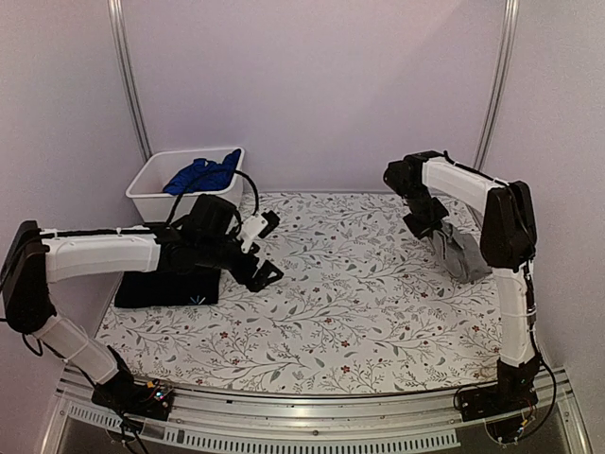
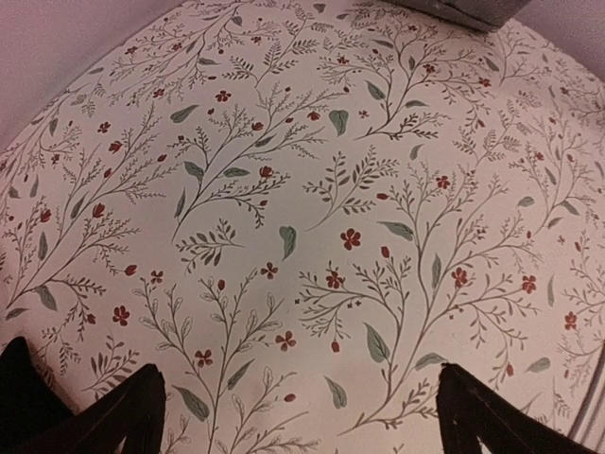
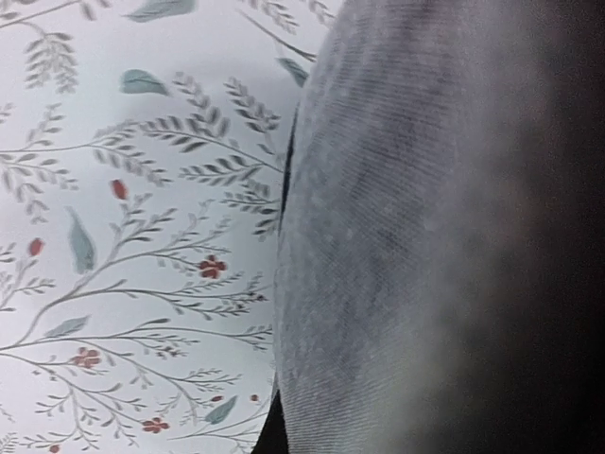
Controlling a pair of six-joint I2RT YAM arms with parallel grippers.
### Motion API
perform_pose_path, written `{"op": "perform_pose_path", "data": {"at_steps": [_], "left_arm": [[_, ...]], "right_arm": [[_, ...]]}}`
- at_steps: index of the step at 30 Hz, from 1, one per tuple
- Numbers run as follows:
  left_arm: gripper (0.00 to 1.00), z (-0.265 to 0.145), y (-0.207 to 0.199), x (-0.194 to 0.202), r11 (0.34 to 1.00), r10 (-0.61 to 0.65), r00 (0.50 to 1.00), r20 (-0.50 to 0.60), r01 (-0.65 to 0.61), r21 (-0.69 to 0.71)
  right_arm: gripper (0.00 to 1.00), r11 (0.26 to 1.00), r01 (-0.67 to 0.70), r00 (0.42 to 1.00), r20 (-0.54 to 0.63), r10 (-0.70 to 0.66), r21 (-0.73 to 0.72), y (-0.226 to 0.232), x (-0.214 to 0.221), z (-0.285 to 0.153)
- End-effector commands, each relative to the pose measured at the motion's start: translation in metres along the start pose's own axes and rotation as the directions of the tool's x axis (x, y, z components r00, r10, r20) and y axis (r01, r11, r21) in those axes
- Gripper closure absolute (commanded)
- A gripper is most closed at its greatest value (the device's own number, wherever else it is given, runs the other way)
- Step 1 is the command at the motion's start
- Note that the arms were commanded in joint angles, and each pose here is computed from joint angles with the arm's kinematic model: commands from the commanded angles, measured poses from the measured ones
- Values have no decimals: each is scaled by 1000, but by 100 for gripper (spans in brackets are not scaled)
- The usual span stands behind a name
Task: Fold and stack the mixed laundry pile
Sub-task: Turn over the square-folded T-shirt at the center of the board, then rotate the square-folded T-shirt at the center of the board.
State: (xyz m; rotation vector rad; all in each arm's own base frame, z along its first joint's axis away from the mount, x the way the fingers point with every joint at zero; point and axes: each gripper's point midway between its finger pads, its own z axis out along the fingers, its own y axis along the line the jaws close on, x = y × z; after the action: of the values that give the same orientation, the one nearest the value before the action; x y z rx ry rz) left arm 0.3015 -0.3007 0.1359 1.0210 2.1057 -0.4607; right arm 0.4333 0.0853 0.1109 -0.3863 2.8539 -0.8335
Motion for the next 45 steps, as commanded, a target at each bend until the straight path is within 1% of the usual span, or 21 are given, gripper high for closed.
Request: {"op": "perform_pose_path", "data": {"at_steps": [1, 6, 7, 9, 12, 14, 15, 17, 19, 20, 22, 23, 25, 26, 29, 31, 34, 37, 38, 41, 45], "left_arm": [[0, -15, 4, -2, 996, -84, 995, 63, 81, 42], [0, -19, 12, 12, 993, -111, 993, 49, 109, 33], [0, -20, 13, 12, 990, -136, 990, 50, 134, 35], [0, -22, 17, 15, 986, -165, 985, 52, 163, 36], [0, -27, 22, 15, 978, -209, 975, 73, 206, 42], [0, -30, 26, 12, 969, -246, 965, 90, 242, 55], [0, -31, 28, 10, 963, -266, 959, 101, 260, 64], [1, -34, 33, 5, 949, -313, 942, 120, 305, 78], [0, -36, 40, -1, 930, -367, 920, 142, 356, 94], [0, -37, 42, -4, 924, -380, 912, 151, 369, 98], [0, -37, 46, -12, 914, -405, 900, 164, 393, 100], [0, -36, 47, -16, 909, -417, 894, 164, 405, 104], [0, -33, 47, -25, 900, -434, 886, 159, 418, 127], [0, -31, 45, -31, 895, -442, 884, 153, 421, 148], [0, -17, 36, -43, 879, -457, 882, 120, 427, 213], [0, -5, 26, -52, 867, -457, 885, 86, 422, 266], [0, 15, 7, -70, 860, -424, 904, 52, 384, 335], [0, 42, -5, -76, 844, -422, 906, -16, 399, 359], [1, 50, -6, -76, 833, -437, 899, -34, 419, 362], [0, 59, 1, -80, 803, -494, 869, -35, 472, 363], [0, 62, 19, -75, 782, -551, 833, -39, 533, 324]], "right_arm": [[98, 991, 87, 995, 48, -82, -102, 65, -9, -22], [97, 956, 222, 975, 60, -215, -193, 155, -2, -31], [97, 945, 242, 970, 55, -235, -221, 174, 1, -30], [96, 923, 248, 969, 76, -236, -295, 203, 0, -42], [85, 865, 236, 971, 128, -200, -442, 242, -8, -75], [76, 786, 230, 972, 181, -152, -574, 266, -18, -109], [70, 727, 218, 974, 195, -117, -651, 278, -21, -127], [60, 586, 226, 970, 238, -59, -778, 292, -28, -167], [52, 404, 289, 951, 310, -14, -868, 301, -33, -217], [47, 335, 329, 935, 353, 13, -883, 299, -38, -237], [36, 225, 406, 896, 435, 95, -886, 277, -46, -278], [33, 179, 426, 880, 452, 144, -887, 261, -50, -290], [33, 126, 406, 876, 425, 230, -905, 220, -56, -291], [33, 123, 379, 876, 398, 272, -917, 198, -58, -286], [34, 196, 277, 867, 333, 370, -941, 132, -59, -239], [38, 235, 198, 873, 280, 398, -952, 104, -51, -200], [43, 294, 123, 889, 237, 392, -948, 86, -39, -152], [49, 327, 96, 915, 212, 342, -940, 95, -30, -118], [52, 318, 94, 929, 198, 312, -943, 105, -27, -108], [56, 296, 85, 957, 162, 243, -951, 132, -16, -85], [58, 305, 90, 981, 138, 137, -948, 171, 10, -67]]}}
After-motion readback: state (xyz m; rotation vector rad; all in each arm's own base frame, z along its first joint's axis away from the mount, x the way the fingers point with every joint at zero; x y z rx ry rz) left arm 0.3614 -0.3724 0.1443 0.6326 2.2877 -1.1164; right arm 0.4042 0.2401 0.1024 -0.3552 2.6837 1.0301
